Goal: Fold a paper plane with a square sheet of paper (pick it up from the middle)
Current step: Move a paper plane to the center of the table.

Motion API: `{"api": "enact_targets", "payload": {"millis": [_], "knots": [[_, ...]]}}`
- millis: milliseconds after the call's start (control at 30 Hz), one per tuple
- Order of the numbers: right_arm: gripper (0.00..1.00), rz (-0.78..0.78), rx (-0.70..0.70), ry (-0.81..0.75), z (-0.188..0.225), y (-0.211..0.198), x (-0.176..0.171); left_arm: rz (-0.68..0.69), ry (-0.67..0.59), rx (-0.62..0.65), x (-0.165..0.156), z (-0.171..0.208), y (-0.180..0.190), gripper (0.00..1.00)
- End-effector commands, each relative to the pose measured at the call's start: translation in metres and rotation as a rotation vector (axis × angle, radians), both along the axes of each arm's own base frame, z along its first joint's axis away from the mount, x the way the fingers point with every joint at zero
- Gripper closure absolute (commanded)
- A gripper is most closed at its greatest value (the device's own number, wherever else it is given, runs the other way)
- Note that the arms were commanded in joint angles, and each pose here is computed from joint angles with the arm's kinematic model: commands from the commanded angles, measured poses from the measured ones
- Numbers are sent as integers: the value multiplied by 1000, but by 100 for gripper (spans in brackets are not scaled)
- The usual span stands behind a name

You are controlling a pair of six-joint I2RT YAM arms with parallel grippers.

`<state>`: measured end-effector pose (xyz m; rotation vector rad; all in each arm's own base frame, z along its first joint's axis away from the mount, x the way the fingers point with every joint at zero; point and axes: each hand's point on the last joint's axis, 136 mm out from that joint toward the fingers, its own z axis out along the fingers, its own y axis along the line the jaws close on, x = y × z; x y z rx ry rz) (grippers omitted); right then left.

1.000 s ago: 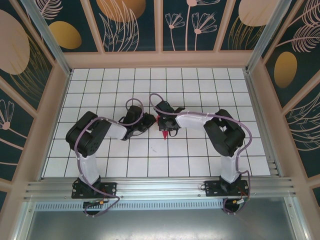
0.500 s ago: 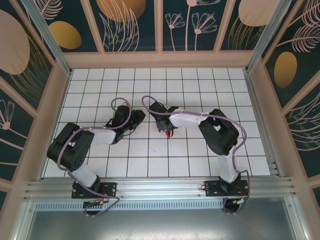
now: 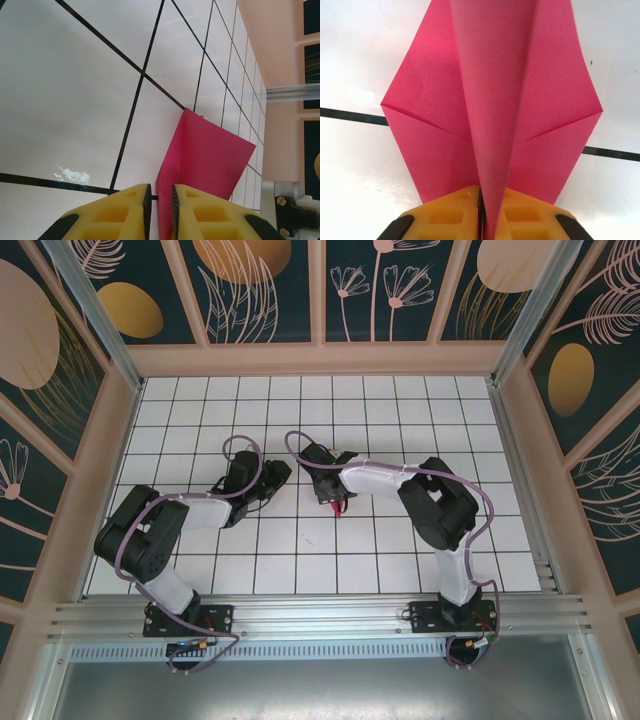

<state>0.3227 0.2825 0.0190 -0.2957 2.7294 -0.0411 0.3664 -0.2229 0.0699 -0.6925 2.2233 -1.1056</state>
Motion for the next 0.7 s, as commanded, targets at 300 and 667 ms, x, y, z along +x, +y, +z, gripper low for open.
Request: {"api": "enact_targets", "payload": {"millis": [300,667], "knots": [[97,-21,87,-21,20,5,2,-41,9,3,3,-5,-8,78],[96,-67,221,-13,39,2,3,-62,0,0,4,1,-11,79]]}}
